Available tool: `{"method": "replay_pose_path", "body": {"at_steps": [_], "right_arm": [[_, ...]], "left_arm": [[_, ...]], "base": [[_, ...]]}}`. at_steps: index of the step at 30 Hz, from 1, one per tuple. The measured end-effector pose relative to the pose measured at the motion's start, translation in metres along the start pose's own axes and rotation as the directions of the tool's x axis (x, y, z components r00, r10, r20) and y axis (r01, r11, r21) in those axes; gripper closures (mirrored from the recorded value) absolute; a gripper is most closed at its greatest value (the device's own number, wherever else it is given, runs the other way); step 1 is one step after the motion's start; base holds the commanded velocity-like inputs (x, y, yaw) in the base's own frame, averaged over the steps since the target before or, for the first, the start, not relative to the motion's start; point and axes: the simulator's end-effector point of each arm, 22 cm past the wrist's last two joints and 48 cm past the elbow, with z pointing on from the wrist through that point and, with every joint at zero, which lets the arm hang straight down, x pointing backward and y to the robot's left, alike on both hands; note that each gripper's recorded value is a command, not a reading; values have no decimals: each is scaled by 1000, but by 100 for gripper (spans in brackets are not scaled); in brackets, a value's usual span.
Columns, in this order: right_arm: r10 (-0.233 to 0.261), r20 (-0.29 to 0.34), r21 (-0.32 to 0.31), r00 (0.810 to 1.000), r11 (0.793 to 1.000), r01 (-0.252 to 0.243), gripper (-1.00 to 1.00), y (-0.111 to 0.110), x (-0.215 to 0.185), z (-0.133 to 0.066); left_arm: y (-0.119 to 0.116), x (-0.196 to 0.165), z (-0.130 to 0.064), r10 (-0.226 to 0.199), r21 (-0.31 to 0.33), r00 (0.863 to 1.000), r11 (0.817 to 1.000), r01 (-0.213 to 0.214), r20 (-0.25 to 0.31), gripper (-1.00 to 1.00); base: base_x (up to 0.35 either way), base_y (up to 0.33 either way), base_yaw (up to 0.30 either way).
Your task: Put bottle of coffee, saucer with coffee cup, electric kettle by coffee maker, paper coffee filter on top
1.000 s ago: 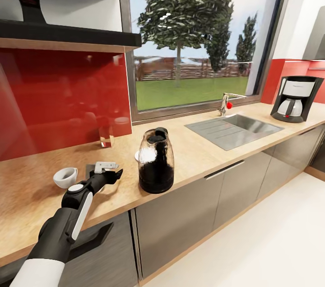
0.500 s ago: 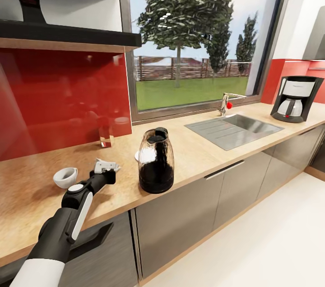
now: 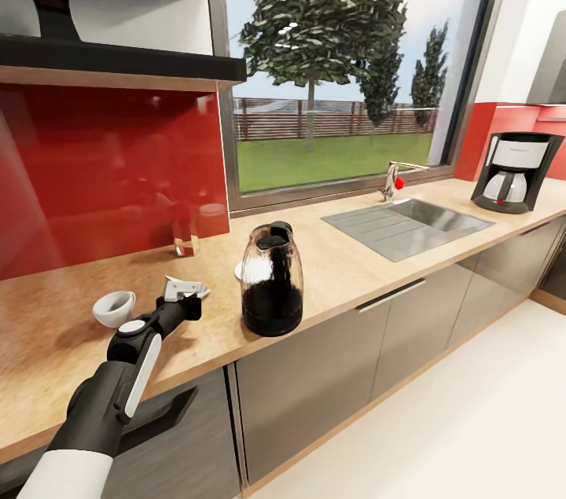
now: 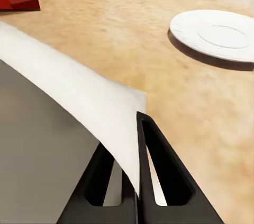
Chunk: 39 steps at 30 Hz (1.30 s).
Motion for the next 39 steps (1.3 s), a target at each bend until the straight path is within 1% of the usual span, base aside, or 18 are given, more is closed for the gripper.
{"method": "replay_pose_path", "body": {"at_steps": [7,10,13,18,23,29,34,39], "right_arm": [[0,0,0,1000,1000,0,-100,0,0,0],[0,0,0,1000,1000,0,-100,0,-2,-5],[0,0,0,1000,1000,0,-100,0,-2,-5],[0,0,0,1000,1000,0,-100,-1,-4,-13],[-1,0,0,1000,1000,1,-100,0,-4,-13],[0,0,-1,1000,1000,0,-100,-1,-8,-22],[0,0,0,1000,1000,0,-100,-1,-8,-22],[-1,0,-1,1000,1000,1,-100,-1,-10,-29]], "left_arm": [[0,0,0,0,0,1000,1000,0,1,100],[0,-5,-2,0,0,1000,1000,0,1,100],[0,-6,-2,0,0,1000,1000,0,2,100],[-1,-13,-4,0,0,1000,1000,0,1,100],[-1,-14,-4,0,1,1000,1000,0,3,100],[-1,-27,-8,0,0,1000,1000,0,10,100],[-1,-29,-8,0,1,1000,1000,0,15,100],[-2,-37,-11,1,3,1000,1000,-1,17,100]], "base": [[0,0,0],[0,0,0],[0,0,0],[0,0,0],[0,0,0],[0,0,0],[0,0,0],[0,0,0]]}}
